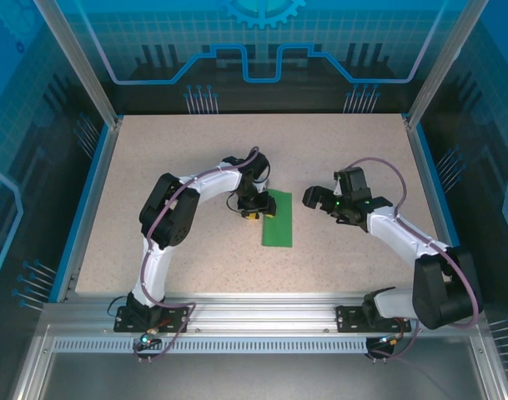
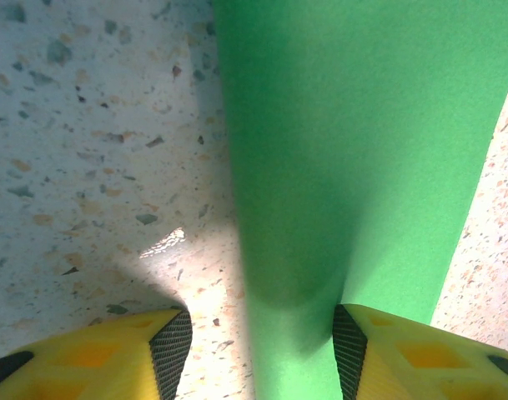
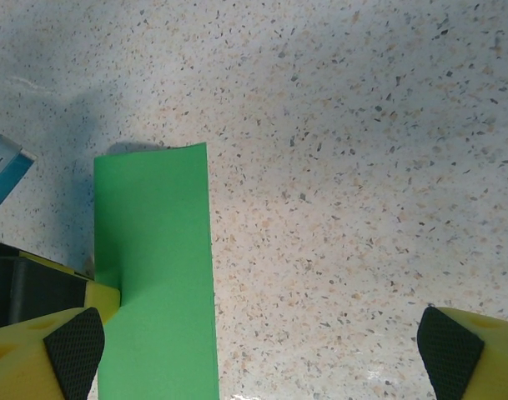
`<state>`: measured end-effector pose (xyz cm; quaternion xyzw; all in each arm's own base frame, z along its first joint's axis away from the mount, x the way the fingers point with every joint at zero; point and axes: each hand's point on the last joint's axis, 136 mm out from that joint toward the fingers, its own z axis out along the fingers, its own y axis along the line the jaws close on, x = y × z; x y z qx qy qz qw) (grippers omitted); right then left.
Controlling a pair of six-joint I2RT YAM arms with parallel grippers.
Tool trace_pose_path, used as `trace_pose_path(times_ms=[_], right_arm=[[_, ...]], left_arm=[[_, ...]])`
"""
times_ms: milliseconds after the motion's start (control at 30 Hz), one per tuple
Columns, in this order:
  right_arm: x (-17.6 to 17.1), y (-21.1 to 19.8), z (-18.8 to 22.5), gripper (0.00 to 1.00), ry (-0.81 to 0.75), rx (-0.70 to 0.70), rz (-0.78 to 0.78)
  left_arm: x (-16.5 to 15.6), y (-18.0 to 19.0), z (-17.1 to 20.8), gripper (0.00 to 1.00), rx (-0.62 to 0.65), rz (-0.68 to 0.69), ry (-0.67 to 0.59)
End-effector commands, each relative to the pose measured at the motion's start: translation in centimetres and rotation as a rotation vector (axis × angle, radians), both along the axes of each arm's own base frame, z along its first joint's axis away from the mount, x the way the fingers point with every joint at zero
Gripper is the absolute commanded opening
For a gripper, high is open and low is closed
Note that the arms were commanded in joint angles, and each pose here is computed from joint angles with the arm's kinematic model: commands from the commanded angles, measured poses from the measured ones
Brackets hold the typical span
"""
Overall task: Fold a paper plane with a square sheet of paper (fold left side to right side)
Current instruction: First fold in half a square sheet of paper at the center of the table.
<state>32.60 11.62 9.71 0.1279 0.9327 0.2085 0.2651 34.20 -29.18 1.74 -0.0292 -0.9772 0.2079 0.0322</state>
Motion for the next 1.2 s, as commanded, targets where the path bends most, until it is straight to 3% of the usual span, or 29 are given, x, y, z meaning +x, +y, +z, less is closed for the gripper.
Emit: trace_pose_path(times_ms=[0, 1167], right_arm=[[-0.23, -0.06, -0.64, 1.0, 0.039, 0.019, -0.004], [-0.25, 0.52, -1.04, 1.0, 0.054, 0.03, 0.012]], left_arm=[[-2.58, -1.15, -5.42, 0.54, 0.04, -0.065, 0.074], [-2.51, -1.74, -5.98, 0.55, 0.019, -0.031, 0.101]])
